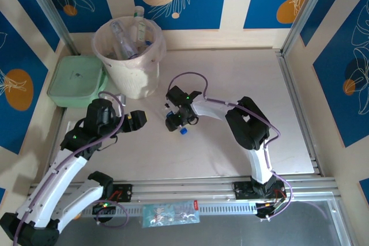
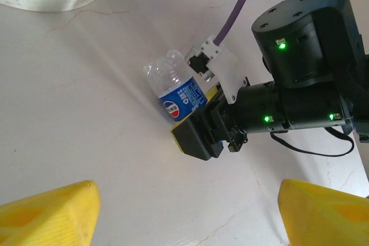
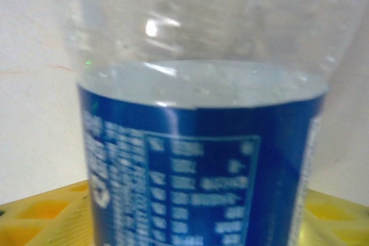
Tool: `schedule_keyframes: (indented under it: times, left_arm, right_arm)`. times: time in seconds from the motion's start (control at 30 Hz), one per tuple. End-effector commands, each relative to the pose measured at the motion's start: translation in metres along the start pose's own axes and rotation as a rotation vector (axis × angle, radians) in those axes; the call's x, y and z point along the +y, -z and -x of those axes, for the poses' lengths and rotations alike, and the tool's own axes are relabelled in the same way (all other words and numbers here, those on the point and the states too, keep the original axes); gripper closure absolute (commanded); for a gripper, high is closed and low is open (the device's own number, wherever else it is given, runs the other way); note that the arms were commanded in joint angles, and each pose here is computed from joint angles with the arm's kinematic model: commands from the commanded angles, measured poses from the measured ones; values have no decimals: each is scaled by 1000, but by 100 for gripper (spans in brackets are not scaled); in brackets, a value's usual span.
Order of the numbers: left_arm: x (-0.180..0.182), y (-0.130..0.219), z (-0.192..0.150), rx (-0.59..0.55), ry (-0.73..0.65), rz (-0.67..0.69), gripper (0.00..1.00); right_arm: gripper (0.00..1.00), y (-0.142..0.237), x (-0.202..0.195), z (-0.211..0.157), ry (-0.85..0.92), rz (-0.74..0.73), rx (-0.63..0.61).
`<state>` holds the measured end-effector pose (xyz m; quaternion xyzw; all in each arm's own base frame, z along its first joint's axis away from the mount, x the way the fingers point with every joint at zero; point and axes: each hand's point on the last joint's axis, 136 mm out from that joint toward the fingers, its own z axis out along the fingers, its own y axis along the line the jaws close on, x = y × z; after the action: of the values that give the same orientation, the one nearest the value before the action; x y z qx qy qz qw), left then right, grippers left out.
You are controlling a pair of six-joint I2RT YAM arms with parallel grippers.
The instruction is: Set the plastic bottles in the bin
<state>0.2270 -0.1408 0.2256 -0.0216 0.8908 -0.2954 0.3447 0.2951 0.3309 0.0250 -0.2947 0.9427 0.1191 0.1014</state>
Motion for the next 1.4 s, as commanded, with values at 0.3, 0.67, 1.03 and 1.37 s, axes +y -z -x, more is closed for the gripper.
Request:
schedule_keyframes:
  times: [0.3,0.67,1.03,1.37]
  left_arm:
    - [-6,10,18,-43,-11,27,16]
    - [-84,17,53,-52,-60,-295,1]
    - [-169,36,73,-11,-142,-737,1]
    - [-205,39,55,73,-215,-886,16]
  right_arm:
    - [52,54,10,3,19,61,-143]
    - [53,198,76,10,92,443,-476]
    - [53,286,129,-8,207,731,-634]
    - [53,310,130,-10,209,753,-689]
